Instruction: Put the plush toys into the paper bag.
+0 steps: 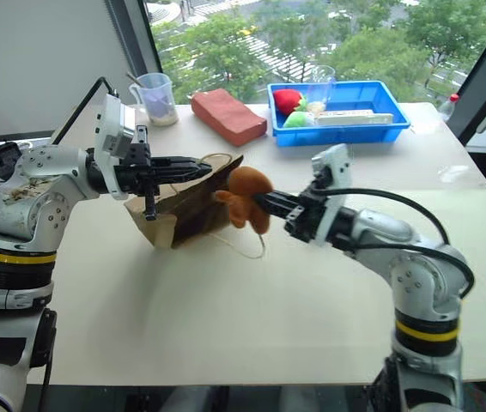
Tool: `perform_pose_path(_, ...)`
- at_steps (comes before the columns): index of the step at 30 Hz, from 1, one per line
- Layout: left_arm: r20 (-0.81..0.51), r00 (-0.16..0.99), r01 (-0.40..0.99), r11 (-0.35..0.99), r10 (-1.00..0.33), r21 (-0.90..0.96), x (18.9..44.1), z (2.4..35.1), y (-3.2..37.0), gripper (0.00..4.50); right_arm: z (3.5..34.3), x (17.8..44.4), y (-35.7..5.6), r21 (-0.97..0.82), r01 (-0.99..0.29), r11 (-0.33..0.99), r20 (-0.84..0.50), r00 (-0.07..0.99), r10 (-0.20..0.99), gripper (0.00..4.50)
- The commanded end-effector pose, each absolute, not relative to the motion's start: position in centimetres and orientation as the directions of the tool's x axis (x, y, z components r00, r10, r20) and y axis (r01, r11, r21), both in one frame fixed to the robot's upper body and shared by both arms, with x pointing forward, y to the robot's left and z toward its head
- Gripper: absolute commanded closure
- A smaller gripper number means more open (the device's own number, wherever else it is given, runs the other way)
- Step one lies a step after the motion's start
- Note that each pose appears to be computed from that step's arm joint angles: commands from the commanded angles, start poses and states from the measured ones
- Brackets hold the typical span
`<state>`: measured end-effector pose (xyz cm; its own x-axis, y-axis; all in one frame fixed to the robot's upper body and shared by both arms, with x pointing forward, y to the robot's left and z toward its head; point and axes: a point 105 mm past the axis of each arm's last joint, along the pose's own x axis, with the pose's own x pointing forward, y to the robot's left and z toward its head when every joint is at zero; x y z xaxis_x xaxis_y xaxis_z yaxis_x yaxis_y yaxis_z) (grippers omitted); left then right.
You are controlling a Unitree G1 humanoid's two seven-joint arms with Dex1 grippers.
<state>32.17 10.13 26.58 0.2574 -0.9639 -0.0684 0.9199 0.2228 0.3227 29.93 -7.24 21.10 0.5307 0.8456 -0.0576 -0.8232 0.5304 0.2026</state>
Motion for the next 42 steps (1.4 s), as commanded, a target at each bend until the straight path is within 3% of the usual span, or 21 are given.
perform_pose_path(1,-0.038,0.221,0.904,0.190,-0.974,0.382,31.4,28.1,9.4,4.50,20.0,31.1,-6.0,0.181,-0.800,0.571,-0.129,0.557,0.821,4.49)
perform_pose_path(13,-0.030,0.191,0.909,0.166,-0.981,0.382,31.0,28.4,8.6,4.50,18.7,34.6,0.1,0.164,-0.778,0.607,-0.130,0.593,0.795,4.49)
perform_pose_path(14,-0.030,0.192,0.909,0.166,-0.981,0.382,31.1,28.4,8.7,4.50,18.6,34.7,0.4,0.163,-0.779,0.606,-0.126,0.593,0.796,3.65)
perform_pose_path(24,-0.027,0.204,0.907,0.179,-0.979,0.380,31.3,28.4,8.9,4.50,19.7,33.1,-1.1,0.119,-0.814,0.569,-0.062,0.566,0.822,0.18)
perform_pose_path(25,-0.027,0.205,0.908,0.180,-0.978,0.379,31.3,28.3,9.0,4.50,20.0,32.9,-1.6,0.115,-0.812,0.572,-0.056,0.569,0.820,0.05)
perform_pose_path(28,-0.027,0.208,0.908,0.182,-0.978,0.377,31.4,28.2,9.0,4.50,20.6,33.0,-3.3,0.103,-0.797,0.595,-0.037,0.595,0.803,0.05)
perform_pose_path(32,-0.025,0.212,0.906,0.187,-0.977,0.379,31.5,28.3,9.1,4.50,20.9,34.0,-7.7,-0.032,-0.704,0.710,-0.045,0.711,0.702,0.05)
perform_pose_path(39,-0.028,0.220,0.905,0.193,-0.975,0.379,31.5,28.2,9.4,4.50,17.9,36.3,-16.3,-0.252,-0.460,0.852,-0.167,0.887,0.430,0.05)
perform_pose_path(42,-0.030,0.222,0.904,0.195,-0.975,0.380,31.6,28.2,9.4,4.50,16.2,37.4,-17.7,-0.217,-0.413,0.885,-0.213,0.905,0.370,0.05)
